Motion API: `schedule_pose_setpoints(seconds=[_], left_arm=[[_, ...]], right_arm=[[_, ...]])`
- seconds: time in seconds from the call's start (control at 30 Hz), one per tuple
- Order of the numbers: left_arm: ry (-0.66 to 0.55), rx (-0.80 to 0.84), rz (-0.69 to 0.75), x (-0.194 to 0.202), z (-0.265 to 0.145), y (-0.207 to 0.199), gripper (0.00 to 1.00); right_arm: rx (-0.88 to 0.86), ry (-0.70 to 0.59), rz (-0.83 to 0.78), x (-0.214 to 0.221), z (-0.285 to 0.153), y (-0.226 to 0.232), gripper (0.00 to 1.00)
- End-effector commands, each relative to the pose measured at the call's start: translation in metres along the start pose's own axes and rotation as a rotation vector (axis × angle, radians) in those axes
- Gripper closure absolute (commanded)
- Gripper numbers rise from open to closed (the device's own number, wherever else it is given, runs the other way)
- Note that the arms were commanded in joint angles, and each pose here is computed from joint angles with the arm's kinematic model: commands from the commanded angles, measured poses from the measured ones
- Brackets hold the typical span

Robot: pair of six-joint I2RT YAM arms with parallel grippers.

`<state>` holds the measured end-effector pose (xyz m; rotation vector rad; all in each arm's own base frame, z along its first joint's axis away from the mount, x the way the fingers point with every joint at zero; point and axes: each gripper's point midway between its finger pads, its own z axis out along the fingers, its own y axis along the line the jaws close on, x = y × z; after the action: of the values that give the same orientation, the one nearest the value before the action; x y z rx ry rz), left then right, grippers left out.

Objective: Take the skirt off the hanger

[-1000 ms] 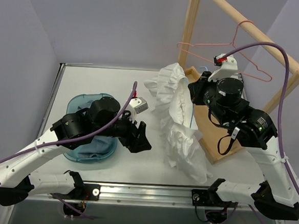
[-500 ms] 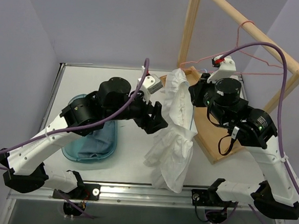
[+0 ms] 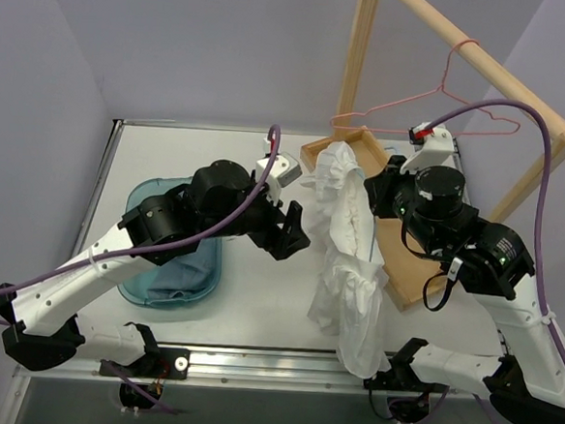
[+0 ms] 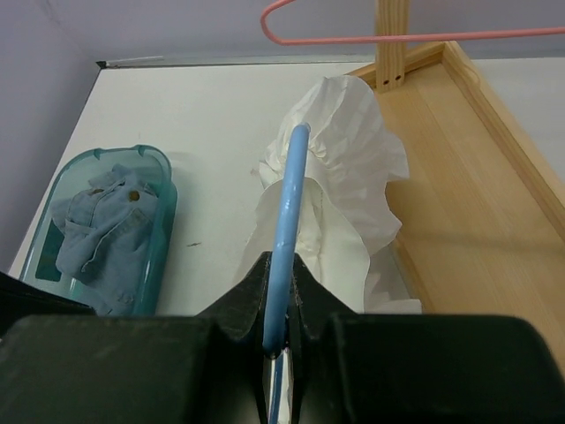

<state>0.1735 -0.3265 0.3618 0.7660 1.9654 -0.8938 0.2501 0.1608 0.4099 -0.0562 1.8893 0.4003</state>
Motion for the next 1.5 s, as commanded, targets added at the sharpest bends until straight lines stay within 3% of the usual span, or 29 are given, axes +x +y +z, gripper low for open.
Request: schedule_pose_setpoints(seconds=[0.0, 0.1, 0.23, 0.43, 0.9, 1.3, 1.37, 1.47], left_arm=[[-0.072, 0.068, -0.054, -0.018, -0.013, -0.020, 0.16], [-0.048, 0.031, -0.046, -0.015, -0.009, -0.026, 0.19], [-0.019, -0.012, 0.077, -0.010, -0.013, -0.064, 0.20], [0.030, -0.080, 0.165, 0.000, -0.004, -0.075, 0.18], [0.018, -0.349, 0.275, 0.029, 0.013, -0.038, 0.15], [-0.002, -0.309, 0.280, 0.032, 0.036, -0.038, 0.14], [0.003, -0.303, 0.278, 0.037, 0.037, -0.036, 0.16], [-0.009, -0.268, 0.252, 0.035, 0.038, -0.038, 0.31]], right_arm=[[0.078, -0.111, 0.123, -0.016, 0.000, -0.014, 1.00], [0.172, -0.121, 0.179, -0.017, 0.012, -0.022, 1.00], [0.257, -0.133, 0.250, -0.020, 0.024, -0.026, 1.00], [0.351, -0.134, 0.312, -0.014, 0.038, -0.032, 1.00], [0.252, -0.113, 0.406, -0.024, 0.036, -0.010, 1.00], [0.176, -0.100, 0.437, -0.029, 0.027, 0.001, 1.00], [0.156, -0.090, 0.440, -0.028, 0.029, 0.005, 1.00], [0.121, -0.071, 0.433, -0.027, 0.030, 0.013, 1.00]])
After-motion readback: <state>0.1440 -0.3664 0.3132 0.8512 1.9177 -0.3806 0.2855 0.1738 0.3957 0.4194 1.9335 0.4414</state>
